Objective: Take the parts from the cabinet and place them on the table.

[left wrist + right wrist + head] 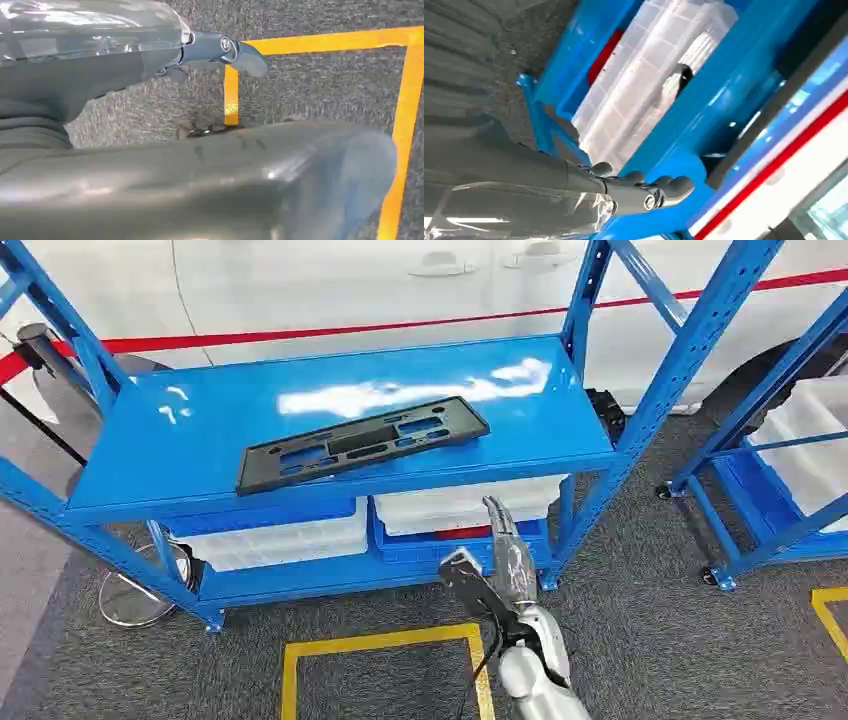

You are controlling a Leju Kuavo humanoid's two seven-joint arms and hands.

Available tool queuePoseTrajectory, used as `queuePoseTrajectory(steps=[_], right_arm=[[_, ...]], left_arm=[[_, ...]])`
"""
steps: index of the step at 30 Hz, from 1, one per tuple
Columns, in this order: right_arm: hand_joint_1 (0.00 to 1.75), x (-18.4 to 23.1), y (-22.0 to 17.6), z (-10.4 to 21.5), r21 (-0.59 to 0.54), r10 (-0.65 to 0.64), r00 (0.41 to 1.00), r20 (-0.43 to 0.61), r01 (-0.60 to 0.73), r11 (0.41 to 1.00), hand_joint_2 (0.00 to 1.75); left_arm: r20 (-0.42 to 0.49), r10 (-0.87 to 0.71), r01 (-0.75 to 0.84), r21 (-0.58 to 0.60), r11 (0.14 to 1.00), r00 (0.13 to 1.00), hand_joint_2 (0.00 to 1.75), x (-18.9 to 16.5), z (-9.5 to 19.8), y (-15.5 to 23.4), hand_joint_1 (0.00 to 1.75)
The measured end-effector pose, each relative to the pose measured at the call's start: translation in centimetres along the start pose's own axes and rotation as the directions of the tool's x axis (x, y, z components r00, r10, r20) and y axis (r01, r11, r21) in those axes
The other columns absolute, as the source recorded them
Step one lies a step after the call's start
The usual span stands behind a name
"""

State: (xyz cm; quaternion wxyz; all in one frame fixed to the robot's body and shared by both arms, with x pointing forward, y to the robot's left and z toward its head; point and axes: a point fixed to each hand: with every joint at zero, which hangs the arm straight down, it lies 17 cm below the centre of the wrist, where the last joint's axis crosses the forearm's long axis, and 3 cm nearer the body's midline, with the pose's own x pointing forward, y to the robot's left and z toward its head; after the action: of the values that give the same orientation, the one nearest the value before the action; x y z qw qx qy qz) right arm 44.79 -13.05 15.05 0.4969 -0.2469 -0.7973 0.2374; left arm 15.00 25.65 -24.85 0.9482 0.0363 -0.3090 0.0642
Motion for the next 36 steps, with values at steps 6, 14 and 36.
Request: queuePoseTrajectory(steps=[6, 14, 36], right_arm=[[0.0, 4.0, 0.5, -1.8, 0.004, 0.075, 0.991, 0.114, -0.076, 0.997, 1.75], [0.0, 7.9, 2.0, -3.6, -0.018, 0.235, 0.939, 0.252, -0.238, 0.971, 1.75], [0.0, 9.2, 10.8, -5.8, 0.16, 0.339, 0.85, 0.405, -0.43, 0.888, 1.75]], left_arm=[[-0.002, 0.016, -0.016, 0.026, 1.0, 1.0, 0.0, 0.2, -0.2, 0.4, 0.0], [-0.014, 0.026, -0.026, 0.025, 0.999, 1.0, 0.0, 0.1, -0.2, 0.1, 0.0], [-0.02, 0.057, -0.056, 0.066, 0.996, 0.998, 0.0, 0.1, -0.3, 0.8, 0.0]])
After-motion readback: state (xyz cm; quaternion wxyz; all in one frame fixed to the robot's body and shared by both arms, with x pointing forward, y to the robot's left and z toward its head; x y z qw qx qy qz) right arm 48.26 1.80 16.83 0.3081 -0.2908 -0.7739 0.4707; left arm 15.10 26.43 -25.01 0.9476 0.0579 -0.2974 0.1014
